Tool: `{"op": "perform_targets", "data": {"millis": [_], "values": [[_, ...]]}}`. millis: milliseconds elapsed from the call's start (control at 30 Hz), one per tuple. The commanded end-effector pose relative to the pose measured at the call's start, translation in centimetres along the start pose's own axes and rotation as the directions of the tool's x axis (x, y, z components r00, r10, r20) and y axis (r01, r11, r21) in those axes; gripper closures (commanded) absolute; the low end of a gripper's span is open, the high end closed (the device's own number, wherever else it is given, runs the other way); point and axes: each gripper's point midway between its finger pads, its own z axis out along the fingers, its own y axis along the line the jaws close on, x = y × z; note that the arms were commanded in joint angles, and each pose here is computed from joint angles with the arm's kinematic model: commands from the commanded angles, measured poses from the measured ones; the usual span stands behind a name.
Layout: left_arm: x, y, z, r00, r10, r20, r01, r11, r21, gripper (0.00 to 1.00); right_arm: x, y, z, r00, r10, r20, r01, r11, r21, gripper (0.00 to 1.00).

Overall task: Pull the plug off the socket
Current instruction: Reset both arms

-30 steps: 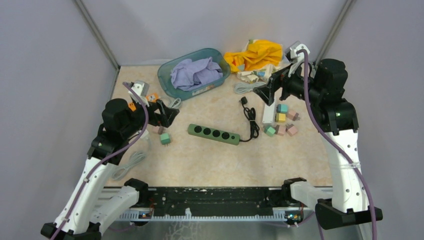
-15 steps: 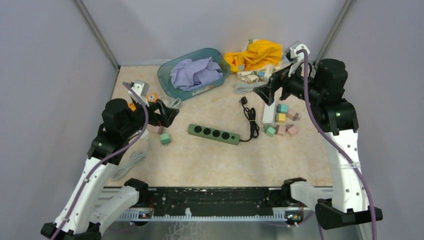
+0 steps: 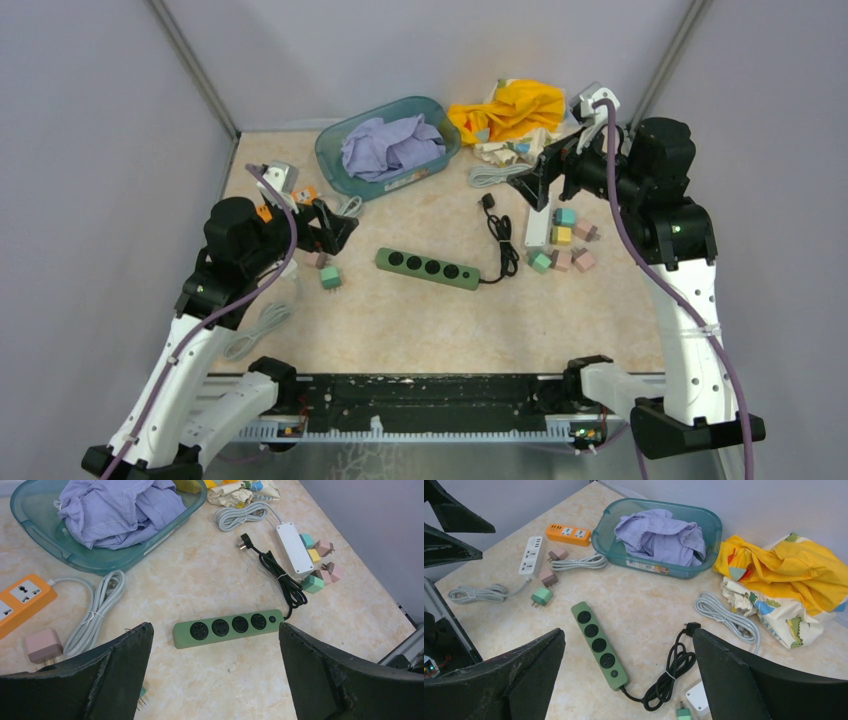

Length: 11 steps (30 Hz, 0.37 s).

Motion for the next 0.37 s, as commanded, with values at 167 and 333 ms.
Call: {"op": "perform_targets", "data": {"millis": [167,333], "values": [[0.16,0.00,0.00,1.000,0.015,-0.004,-0.015,1.000,0.002,0.00,-1.30,-0.27,-1.00,0.998,-0.040,0.040,0.039,0.998,0.041,0.01],[0.14,-0.11,0.05,1.000,0.013,-0.003,-0.013,1.000,0.009,0.00,-1.25,-0.18,-0.93,0.998,-0.043,0.040,0.041,0.999,0.034,0.01]]}}
